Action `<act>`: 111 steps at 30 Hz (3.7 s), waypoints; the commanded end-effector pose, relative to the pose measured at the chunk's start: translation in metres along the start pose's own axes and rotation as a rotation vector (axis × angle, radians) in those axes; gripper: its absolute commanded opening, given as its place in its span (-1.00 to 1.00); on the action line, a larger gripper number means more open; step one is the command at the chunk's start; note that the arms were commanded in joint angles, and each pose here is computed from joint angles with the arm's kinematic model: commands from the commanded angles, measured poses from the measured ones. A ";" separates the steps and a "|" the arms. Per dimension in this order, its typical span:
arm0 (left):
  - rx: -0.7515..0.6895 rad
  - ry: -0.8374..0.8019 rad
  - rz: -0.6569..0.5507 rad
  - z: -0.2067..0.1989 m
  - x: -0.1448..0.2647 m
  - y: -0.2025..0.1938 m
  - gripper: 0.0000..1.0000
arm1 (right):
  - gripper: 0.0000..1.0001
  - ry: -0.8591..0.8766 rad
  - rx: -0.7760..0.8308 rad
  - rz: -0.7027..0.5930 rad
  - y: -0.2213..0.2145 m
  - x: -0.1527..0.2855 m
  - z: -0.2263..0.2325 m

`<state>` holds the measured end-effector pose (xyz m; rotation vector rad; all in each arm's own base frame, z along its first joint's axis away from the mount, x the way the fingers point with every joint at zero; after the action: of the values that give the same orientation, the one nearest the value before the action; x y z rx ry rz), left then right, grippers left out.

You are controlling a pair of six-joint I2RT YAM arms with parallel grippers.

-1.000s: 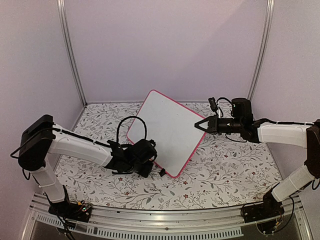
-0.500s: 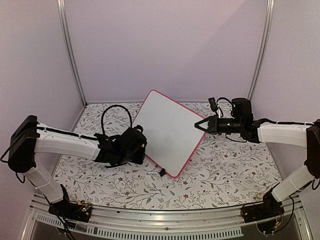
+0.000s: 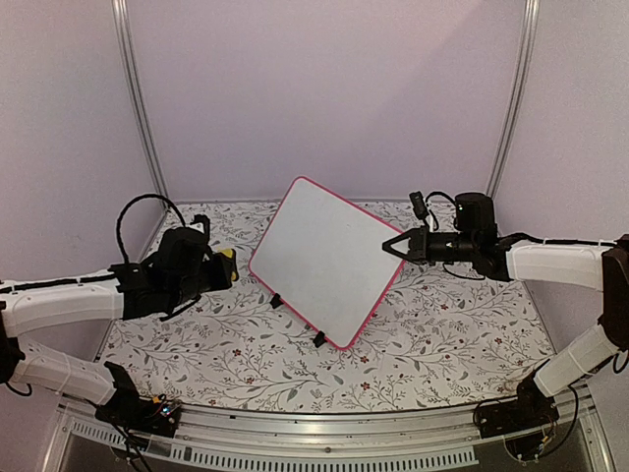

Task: Erase the whiteboard
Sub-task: Place the whiteboard on the whiteboard stand, then place the whiteboard eraser at the center of the board.

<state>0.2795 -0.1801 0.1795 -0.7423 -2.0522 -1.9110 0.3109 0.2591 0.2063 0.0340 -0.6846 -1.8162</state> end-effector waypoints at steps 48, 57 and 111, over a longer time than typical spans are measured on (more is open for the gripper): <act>0.039 -0.058 0.071 0.004 -0.002 -0.033 -1.00 | -0.80 0.074 0.113 -0.041 0.014 0.021 0.054; 0.043 -0.055 0.073 0.004 -0.003 -0.034 -1.00 | -0.66 0.058 0.111 -0.043 0.012 0.021 0.049; 0.192 0.212 0.317 0.098 -0.053 -0.086 -0.53 | 0.41 -0.208 0.121 -0.214 0.020 0.047 0.014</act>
<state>0.2890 -0.0963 0.0676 -0.7213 -1.8025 -1.5276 0.3101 0.2211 0.2443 -0.0006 -0.9568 -2.0095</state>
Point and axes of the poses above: each gripper's point midway between its finger pads, its own x axis back along the fingers, its own z axis along the line the jaws close on, y = z × x, the point moved 3 cm from there along x, back along the fingers, and after that the axes turned 13 degrees about -x, right-handed, at the moved point
